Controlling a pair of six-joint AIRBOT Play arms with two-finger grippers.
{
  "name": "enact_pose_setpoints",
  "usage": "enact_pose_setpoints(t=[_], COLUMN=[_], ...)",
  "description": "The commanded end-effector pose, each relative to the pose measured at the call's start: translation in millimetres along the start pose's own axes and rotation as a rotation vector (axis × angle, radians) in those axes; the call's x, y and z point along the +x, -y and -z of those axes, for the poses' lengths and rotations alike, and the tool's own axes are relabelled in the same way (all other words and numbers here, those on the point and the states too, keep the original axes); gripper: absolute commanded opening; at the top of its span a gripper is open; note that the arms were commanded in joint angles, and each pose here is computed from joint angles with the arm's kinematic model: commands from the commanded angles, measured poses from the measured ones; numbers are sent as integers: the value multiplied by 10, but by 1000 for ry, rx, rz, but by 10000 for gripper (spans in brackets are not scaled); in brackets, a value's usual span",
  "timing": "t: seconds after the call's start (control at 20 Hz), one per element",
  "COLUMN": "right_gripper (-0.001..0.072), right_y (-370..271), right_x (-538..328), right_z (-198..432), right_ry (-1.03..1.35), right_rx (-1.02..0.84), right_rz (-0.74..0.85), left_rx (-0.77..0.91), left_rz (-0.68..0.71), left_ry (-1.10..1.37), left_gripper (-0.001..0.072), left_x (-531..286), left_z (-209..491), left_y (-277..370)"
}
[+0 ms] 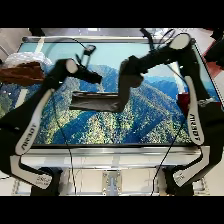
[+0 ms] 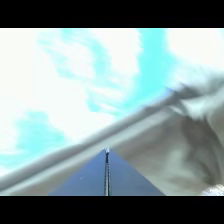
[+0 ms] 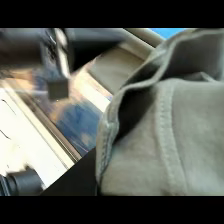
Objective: Fold the shirts.
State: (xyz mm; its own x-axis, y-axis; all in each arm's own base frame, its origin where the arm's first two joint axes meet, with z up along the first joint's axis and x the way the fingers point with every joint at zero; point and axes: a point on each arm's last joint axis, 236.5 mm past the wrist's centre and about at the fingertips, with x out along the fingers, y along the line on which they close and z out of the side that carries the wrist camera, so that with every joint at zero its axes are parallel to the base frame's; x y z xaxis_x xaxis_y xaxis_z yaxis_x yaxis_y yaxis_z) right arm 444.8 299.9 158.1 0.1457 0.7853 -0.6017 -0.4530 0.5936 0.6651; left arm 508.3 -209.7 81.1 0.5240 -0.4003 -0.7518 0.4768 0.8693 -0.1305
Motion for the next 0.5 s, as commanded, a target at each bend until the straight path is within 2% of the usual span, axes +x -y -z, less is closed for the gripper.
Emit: enact_pose_setpoints(t=[0.0, 0.05, 0.1, 0.15, 0.2, 0.25, 0.45], right_gripper=[11, 13, 68, 342, 582, 619, 617], right_y=[-638, -761, -888, -982, -1058, -1101, -636], right_x=[956, 1255, 1534, 1739, 1865, 1904, 1574], right_z=[-97, -100, -128, -147, -165, -178, -334], right_ry=[93, 123, 172, 216, 252, 272, 242], right_rx=[-57, -49, -30, -16, -7, -10, -93], right_rz=[-91, -116, -144, -160, -171, -171, -50], left_rx=[-69, -89, -104, -115, -127, -138, -159], left_rz=[-141, -162, -179, -188, -192, -194, -198], left_ry=[120, 138, 140, 131, 114, 92, 59], left_gripper=[13, 14, 14, 13, 14, 14, 14], left_x=[-845, -1013, -1139, -1217, -1267, -1294, -1314], left_z=[-236, -246, -223, -179, -119, -53, 58], left_y=[-741, -862, -955, -1014, -1060, -1098, -1179])
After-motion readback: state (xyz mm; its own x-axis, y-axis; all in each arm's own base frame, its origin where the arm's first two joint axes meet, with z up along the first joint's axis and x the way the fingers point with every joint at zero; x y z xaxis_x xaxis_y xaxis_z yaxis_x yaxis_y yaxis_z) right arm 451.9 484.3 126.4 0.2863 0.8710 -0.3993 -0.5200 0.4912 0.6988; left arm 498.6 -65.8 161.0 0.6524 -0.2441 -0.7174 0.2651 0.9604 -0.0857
